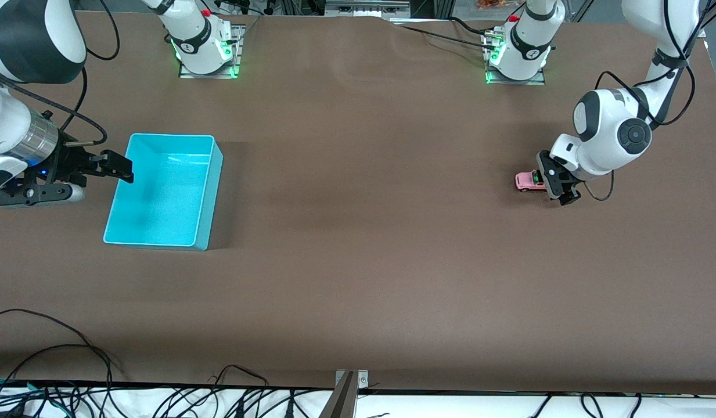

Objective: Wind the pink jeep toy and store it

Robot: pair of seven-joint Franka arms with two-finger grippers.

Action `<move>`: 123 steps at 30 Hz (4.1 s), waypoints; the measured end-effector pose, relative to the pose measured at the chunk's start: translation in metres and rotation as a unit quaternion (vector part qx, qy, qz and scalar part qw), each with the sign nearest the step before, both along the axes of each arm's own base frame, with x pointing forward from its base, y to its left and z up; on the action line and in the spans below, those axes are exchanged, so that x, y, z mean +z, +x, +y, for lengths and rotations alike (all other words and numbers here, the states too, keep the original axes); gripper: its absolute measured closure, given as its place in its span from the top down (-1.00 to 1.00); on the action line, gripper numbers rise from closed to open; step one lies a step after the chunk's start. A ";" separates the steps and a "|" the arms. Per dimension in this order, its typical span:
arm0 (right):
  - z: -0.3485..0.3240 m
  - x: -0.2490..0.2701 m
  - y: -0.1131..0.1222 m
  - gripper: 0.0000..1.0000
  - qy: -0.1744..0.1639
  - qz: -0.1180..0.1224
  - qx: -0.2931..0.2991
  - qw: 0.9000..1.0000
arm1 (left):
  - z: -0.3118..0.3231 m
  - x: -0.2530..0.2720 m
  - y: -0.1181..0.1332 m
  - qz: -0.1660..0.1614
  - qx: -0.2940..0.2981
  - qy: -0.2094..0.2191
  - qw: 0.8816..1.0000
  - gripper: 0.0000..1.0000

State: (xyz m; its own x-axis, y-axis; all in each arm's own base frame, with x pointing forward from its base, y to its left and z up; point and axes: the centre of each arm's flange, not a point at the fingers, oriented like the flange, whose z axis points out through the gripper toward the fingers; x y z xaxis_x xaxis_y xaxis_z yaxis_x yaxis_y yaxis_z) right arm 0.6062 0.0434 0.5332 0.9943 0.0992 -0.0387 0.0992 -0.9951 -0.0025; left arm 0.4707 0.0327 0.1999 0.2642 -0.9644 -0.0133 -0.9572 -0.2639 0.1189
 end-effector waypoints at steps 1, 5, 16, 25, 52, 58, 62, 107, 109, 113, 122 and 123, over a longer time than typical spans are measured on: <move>0.000 0.000 0.000 1.00 0.000 0.000 0.000 1.000 | 0.000 -0.003 -0.004 0.005 0.002 -0.001 1.000 1.00; 0.000 0.000 0.000 1.00 0.000 0.000 0.000 1.000 | -0.001 -0.014 -0.014 0.019 0.010 -0.007 1.000 1.00; 0.000 0.000 0.000 1.00 0.000 0.000 0.000 1.000 | -0.001 -0.015 -0.015 0.020 0.008 -0.008 1.000 0.94; 0.000 0.000 0.000 1.00 0.000 0.000 0.000 1.000 | -0.011 -0.010 -0.007 0.008 -0.028 -0.002 1.000 0.06; 0.000 0.000 0.000 1.00 0.000 0.000 0.000 1.000 | -0.064 0.016 0.026 -0.033 -0.129 0.000 0.991 0.05; 0.000 0.000 0.000 1.00 0.000 0.000 0.000 1.000 | -0.064 0.008 0.027 -0.026 -0.122 -0.002 0.992 0.05; 0.000 0.000 0.000 1.00 0.000 0.000 0.000 1.000 | -0.065 -0.006 0.023 -0.013 -0.117 -0.006 0.993 0.05; 0.000 0.000 0.000 1.00 0.000 0.000 0.000 1.000 | 0.015 -0.013 0.022 0.014 -0.072 0.034 0.997 0.05; 0.000 0.000 0.000 1.00 0.000 0.000 0.000 1.000 | 0.021 -0.013 0.022 0.014 -0.076 0.036 0.996 0.05; 0.000 0.000 0.000 1.00 0.000 0.000 0.000 1.000 | 0.030 -0.013 0.021 0.014 -0.086 0.037 0.996 0.05; 0.000 0.000 0.000 1.00 0.000 0.000 0.000 1.000 | 0.093 -0.013 0.013 0.010 -0.087 0.050 0.995 0.05; 0.000 0.000 0.000 1.00 0.000 0.000 0.000 1.000 | 0.099 -0.013 0.012 0.009 -0.086 0.051 0.995 0.05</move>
State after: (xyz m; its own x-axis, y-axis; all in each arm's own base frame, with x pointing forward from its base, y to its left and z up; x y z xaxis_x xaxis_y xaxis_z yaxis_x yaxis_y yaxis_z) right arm 0.6063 0.0432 0.5330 0.9944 0.0988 -0.0386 0.0988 -0.9951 -0.0026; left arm 0.4826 0.1314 0.1872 0.0934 -0.9887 -0.1175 -0.9872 -0.1073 0.1183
